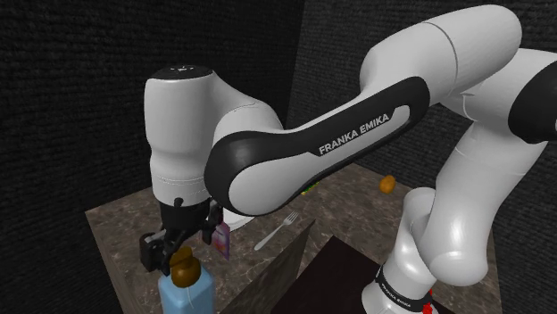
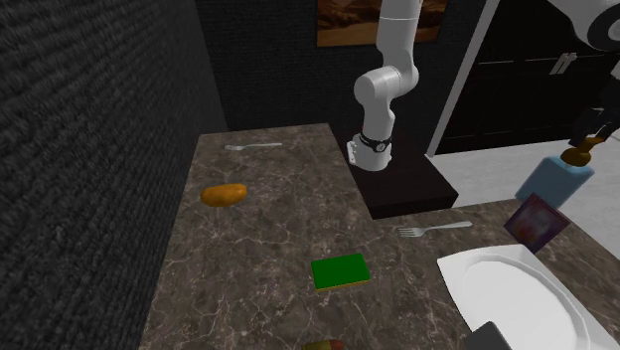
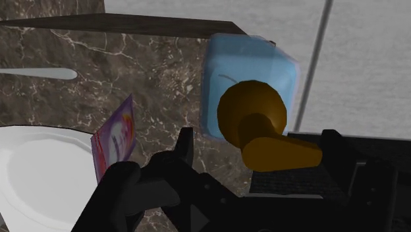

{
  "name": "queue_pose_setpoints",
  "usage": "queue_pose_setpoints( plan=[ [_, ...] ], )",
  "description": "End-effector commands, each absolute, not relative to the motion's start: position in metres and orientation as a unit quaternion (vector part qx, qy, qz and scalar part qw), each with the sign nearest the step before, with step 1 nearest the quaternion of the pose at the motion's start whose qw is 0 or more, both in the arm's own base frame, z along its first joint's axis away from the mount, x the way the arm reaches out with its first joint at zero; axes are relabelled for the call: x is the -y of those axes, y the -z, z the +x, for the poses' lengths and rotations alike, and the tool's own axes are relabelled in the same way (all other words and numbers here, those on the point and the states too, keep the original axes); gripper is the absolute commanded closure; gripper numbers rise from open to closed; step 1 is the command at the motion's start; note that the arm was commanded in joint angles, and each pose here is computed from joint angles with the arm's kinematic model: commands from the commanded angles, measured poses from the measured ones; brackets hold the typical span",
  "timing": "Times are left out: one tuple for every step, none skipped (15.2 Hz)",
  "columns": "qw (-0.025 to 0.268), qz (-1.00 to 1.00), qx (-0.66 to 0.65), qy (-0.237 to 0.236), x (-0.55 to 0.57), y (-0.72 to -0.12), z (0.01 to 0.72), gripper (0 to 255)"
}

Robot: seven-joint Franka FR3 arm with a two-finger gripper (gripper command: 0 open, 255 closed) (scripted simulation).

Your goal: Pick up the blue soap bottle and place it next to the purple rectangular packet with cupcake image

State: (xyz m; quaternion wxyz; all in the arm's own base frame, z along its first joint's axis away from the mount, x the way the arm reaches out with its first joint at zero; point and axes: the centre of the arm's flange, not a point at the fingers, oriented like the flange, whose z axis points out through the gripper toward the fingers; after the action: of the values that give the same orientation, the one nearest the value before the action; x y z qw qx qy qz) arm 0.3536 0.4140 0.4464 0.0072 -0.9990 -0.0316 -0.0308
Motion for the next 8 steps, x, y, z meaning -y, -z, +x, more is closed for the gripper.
queue_pose_setpoints(
  plan=[
    [0.007, -0.999, 0.032, 0.031, -0.414, -0.446, 0.354, 0],
    [0.007, -0.999, 0.032, 0.031, -0.414, -0.446, 0.354, 0],
    [0.007, -0.999, 0.032, 0.031, -0.414, -0.446, 0.354, 0],
    [0.007, -0.999, 0.032, 0.031, -0.414, -0.46, 0.353, 0],
    [0.007, -0.999, 0.032, 0.031, -0.414, -0.473, 0.352, 0],
    [0.007, -0.999, 0.032, 0.031, -0.413, -0.486, 0.351, 0],
    [0.007, -0.999, 0.032, 0.031, -0.413, -0.496, 0.351, 0],
    [0.007, -0.999, 0.032, 0.031, -0.413, -0.496, 0.351, 0]
  ],
)
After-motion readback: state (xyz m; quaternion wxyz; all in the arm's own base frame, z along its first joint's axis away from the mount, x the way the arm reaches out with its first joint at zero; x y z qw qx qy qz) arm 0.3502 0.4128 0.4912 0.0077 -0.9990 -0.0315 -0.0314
